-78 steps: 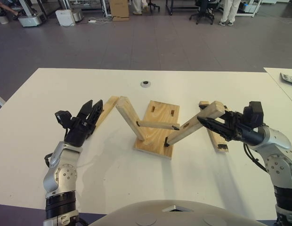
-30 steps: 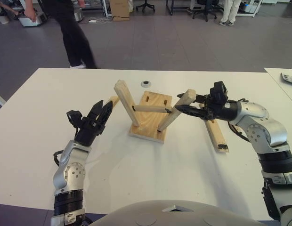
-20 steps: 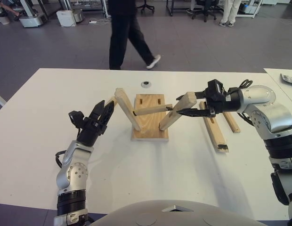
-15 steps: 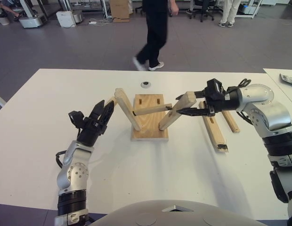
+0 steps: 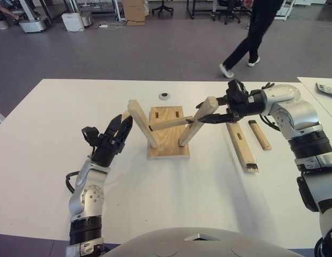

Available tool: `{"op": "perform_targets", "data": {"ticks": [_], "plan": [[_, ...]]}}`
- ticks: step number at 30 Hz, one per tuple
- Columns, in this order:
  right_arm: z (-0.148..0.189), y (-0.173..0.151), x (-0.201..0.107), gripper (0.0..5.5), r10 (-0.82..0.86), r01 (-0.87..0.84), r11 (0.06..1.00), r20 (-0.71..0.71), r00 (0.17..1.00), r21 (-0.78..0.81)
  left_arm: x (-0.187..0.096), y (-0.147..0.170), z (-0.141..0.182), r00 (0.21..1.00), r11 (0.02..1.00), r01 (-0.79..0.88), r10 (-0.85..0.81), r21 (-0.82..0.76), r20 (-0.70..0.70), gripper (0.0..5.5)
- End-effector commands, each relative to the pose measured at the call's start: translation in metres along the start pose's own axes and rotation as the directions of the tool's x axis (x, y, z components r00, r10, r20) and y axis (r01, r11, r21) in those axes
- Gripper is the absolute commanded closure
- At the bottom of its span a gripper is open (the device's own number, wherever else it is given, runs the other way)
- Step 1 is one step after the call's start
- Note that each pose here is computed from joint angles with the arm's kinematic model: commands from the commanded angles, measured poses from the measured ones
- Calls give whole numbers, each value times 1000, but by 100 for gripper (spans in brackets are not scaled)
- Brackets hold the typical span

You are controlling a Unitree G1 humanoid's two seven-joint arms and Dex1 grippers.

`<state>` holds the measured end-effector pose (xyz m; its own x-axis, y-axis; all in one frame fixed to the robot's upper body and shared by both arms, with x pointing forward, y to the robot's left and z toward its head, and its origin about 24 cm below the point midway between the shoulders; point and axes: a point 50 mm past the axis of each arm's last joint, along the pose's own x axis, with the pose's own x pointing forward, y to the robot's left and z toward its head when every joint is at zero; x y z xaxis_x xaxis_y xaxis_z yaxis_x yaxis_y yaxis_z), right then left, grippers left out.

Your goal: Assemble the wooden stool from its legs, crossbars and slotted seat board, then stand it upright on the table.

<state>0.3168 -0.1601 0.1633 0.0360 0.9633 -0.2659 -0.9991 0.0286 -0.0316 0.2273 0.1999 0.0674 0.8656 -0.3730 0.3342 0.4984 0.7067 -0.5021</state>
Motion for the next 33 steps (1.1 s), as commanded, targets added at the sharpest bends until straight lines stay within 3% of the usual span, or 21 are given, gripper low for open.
{"op": "perform_targets", "data": {"ticks": [1,4,12,17,20,23,28,30,33], "plan": [[-58,10,15,343,25,12,980,-184,983,199,2,-2,-2,1000,1000,3,-3,8,-3,196],[-62,11,17,343,35,6,978,-195,980,207,2,-3,-2,1000,1000,7,-7,5,-5,196],[-62,13,10,161,-23,53,984,-174,984,169,3,-3,-2,1000,1000,6,-6,1,-7,196],[-62,38,-1,161,-47,69,974,-106,993,217,3,-6,-4,999,1000,28,-28,13,-22,196],[-63,42,-21,161,-175,193,955,-98,980,226,4,-9,-2,998,998,56,-56,7,-38,196],[-28,26,-65,161,-476,460,872,64,877,168,-7,-6,2,993,997,75,-75,-7,-89,196],[52,21,-98,161,-708,755,655,365,604,20,-9,-15,-1,985,993,113,-116,-32,-124,196],[81,29,-81,161,-721,813,581,449,528,-24,-9,-17,-3,984,992,121,-125,-36,-130,196],[100,47,-34,161,-678,797,605,524,516,-3,-10,-18,-5,984,992,118,-122,-34,-131,196]]}}
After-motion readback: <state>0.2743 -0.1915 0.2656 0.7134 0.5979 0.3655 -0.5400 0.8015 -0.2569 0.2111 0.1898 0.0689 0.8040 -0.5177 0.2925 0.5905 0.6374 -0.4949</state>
